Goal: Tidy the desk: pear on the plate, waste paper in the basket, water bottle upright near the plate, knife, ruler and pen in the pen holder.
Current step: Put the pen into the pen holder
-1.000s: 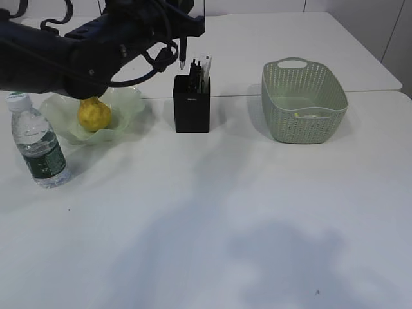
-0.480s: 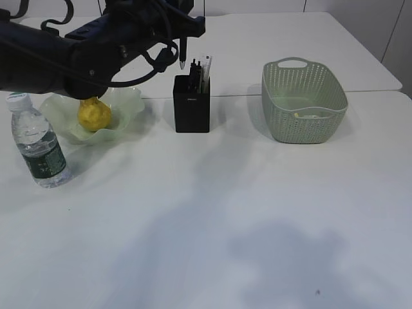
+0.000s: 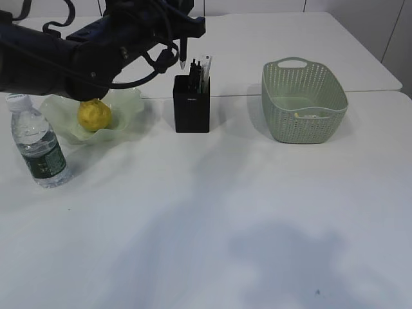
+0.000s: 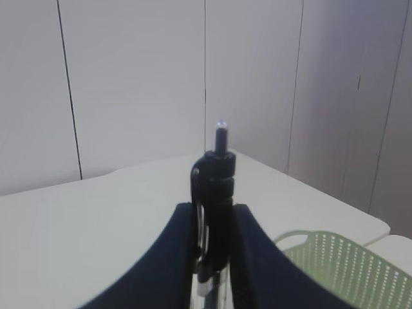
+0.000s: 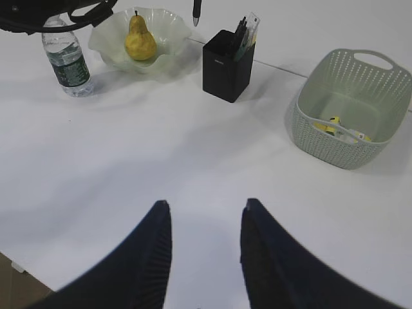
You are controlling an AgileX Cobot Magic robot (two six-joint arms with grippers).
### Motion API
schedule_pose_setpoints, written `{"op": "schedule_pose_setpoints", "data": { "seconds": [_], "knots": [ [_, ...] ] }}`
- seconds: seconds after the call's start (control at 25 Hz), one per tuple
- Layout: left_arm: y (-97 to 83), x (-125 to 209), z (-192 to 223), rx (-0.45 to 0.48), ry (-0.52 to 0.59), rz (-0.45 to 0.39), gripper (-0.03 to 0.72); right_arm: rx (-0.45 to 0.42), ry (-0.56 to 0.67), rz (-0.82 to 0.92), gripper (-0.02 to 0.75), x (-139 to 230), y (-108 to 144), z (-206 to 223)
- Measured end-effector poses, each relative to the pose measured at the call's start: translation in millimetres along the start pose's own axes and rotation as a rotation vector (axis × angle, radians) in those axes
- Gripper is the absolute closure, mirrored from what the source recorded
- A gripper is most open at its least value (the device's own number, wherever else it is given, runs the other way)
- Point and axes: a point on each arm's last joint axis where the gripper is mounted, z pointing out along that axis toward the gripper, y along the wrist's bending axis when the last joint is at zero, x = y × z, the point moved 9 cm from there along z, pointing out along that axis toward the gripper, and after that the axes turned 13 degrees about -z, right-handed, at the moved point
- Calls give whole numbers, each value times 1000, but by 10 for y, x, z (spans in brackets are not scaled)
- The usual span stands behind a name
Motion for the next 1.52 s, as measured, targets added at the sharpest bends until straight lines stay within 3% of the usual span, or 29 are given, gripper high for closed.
{"op": "schedule_pose_setpoints", "data": {
  "seconds": [0.2, 0.52, 0.88, 1.52],
  "knots": [
    [76, 132, 35, -8, -5, 3, 608, 0, 0, 0, 439, 0, 0, 0],
    [58, -3, 32, 8, -92, 4, 608, 1, 0, -1, 439, 1, -2, 0],
    [64, 13, 39, 14, -116, 6, 608, 1, 0, -1, 438, 1, -2, 0],
    [148, 380, 228, 9, -84, 12, 608, 19, 8, -19, 438, 15, -34, 0]
  ]
}}
